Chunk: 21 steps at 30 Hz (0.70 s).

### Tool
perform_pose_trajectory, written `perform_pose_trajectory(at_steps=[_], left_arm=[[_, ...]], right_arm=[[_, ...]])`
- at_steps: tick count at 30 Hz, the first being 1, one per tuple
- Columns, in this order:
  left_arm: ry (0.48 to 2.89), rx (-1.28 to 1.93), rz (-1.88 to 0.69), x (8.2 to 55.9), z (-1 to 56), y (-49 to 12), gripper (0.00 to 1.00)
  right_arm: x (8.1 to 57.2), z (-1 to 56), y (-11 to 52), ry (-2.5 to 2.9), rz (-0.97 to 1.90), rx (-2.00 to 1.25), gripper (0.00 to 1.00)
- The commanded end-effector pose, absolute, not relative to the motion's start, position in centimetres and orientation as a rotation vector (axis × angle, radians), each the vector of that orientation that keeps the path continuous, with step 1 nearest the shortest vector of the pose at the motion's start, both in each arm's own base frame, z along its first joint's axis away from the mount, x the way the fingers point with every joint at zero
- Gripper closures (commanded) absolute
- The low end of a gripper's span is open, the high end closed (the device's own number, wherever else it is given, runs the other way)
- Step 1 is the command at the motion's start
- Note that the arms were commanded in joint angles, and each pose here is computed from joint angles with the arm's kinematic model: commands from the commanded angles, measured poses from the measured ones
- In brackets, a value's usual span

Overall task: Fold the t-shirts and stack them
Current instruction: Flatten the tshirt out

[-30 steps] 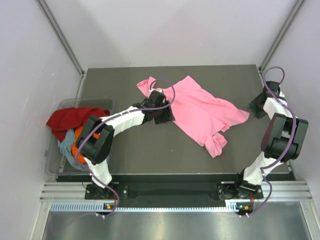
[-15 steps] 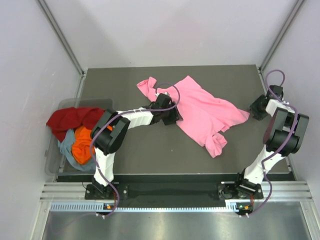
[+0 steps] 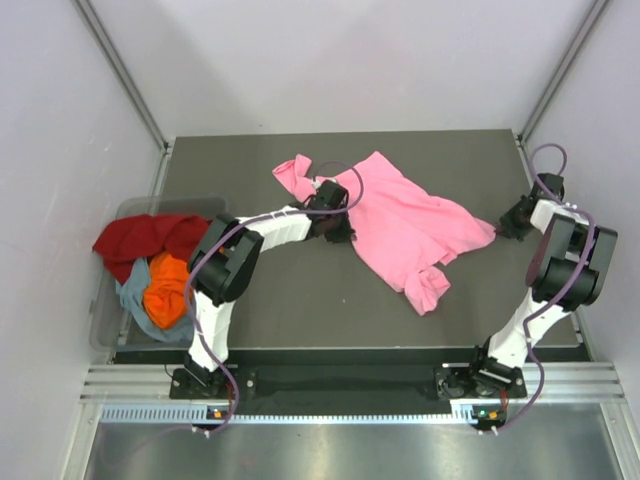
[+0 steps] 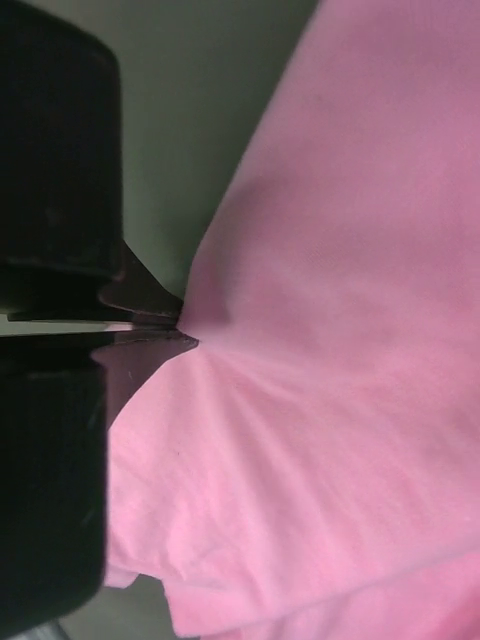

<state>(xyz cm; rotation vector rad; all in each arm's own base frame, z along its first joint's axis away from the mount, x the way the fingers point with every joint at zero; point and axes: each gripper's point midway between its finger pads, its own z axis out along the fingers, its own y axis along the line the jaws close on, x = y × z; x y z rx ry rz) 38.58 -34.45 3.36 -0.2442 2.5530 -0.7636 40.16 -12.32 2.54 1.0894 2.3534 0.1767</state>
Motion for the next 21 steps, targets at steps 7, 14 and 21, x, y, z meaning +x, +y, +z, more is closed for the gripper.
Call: perform_pose_trajectory(at_steps=[7,14,21], left_arm=[[2.173,-0.200,-0.231,42.4,25.1,-21.5,1.00],[2.161,-0.107,-0.158,40.6,28.7,-19.6,1.00],[2.093,0.143,-0.446,44.0,29.4,-27.6,1.00]], right_arm=[[39.0,21.3,-9.7,2.034,0.290,0.926,1.00],[33.6,23.1,-4.1,1.923,0.450,0.871,1.00],[32.1,22.4,-3.9,1.865,0.440,0.901,1.00]])
